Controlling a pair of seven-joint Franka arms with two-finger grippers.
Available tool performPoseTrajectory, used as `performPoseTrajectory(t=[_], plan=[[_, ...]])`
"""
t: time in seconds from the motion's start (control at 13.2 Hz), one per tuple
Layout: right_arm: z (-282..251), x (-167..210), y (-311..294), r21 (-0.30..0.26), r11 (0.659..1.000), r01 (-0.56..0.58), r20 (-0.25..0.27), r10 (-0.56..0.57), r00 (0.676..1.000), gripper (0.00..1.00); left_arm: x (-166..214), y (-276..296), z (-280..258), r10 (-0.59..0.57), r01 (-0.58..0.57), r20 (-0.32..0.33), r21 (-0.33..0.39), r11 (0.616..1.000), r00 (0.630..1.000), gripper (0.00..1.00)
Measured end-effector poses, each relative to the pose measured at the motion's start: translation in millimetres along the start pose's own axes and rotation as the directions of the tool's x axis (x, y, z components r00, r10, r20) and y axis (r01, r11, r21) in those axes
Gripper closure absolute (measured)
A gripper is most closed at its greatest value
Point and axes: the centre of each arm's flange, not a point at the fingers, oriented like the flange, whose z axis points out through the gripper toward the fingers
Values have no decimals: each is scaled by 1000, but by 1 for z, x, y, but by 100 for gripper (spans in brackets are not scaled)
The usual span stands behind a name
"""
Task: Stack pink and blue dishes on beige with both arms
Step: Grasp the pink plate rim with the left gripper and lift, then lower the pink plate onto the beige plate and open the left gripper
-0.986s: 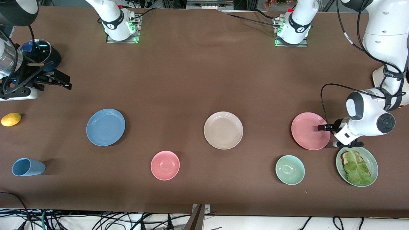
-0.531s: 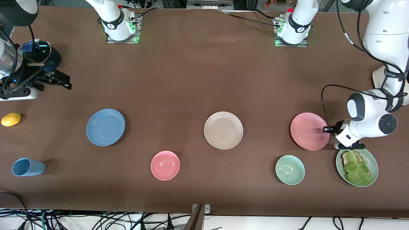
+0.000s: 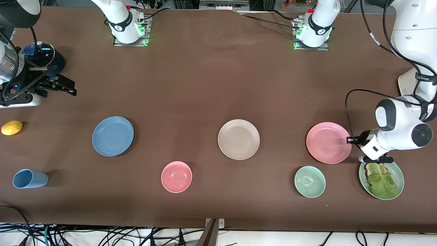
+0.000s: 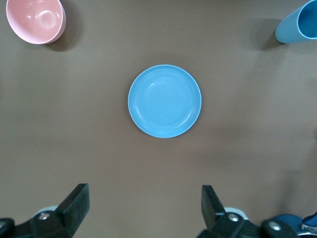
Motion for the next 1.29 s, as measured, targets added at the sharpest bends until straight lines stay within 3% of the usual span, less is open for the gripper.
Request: performPoseTrajectory(t=[0.61,0.99,1.29], plan=[[-1,1,-1,0,1000,1,-11,-1,1000,0,-20,72,-76,5,-2,21,-138,990,1000,94],[-1,1,-1,1,1000,2,-12,-2,1000,0,-26,194,-89,-84,91,45,-171,981,995,94],[-2,1,-2,1,1000,2,-13,-2,1000,0,-26,285,-59,-118,126,58,-156,980,991,94]])
